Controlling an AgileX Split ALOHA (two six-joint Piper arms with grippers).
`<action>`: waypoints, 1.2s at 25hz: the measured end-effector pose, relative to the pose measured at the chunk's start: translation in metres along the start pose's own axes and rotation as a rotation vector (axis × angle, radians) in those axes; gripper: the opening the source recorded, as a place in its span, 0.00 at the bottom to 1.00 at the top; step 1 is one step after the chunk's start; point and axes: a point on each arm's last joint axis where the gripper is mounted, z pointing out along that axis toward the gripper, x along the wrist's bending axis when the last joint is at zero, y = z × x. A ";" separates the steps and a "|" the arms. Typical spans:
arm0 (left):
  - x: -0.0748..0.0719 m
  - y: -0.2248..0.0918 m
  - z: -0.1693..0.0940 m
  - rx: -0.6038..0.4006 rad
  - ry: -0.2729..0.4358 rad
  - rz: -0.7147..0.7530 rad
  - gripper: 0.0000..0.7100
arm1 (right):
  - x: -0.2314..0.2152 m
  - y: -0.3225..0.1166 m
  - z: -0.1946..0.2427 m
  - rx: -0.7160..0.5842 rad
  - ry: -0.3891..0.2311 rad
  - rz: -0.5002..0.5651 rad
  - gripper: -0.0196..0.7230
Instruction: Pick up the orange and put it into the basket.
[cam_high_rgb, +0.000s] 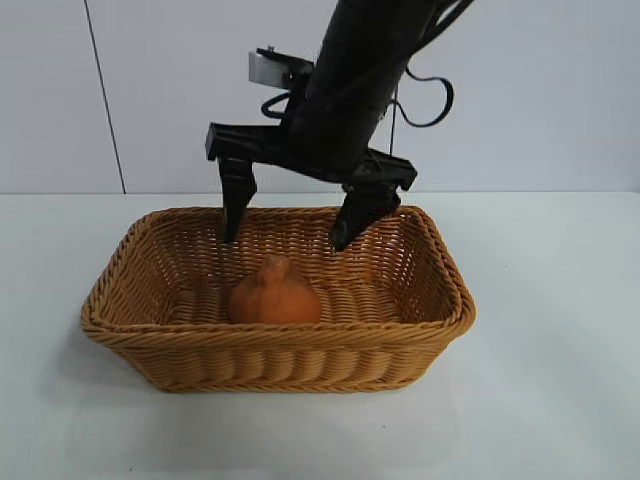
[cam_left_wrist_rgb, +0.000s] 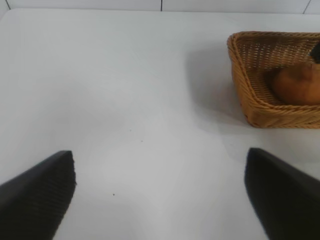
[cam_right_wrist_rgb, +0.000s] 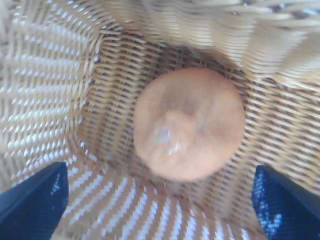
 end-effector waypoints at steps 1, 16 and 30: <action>0.000 0.000 0.000 0.000 0.000 0.000 0.92 | 0.000 0.001 -0.008 0.024 -0.019 -0.012 0.96; 0.000 0.000 0.000 0.000 0.000 0.000 0.92 | -0.075 0.020 -0.046 0.025 -0.239 0.061 0.96; 0.000 0.000 0.000 0.000 0.000 0.000 0.92 | -0.232 0.002 -0.083 0.004 -0.336 0.369 0.96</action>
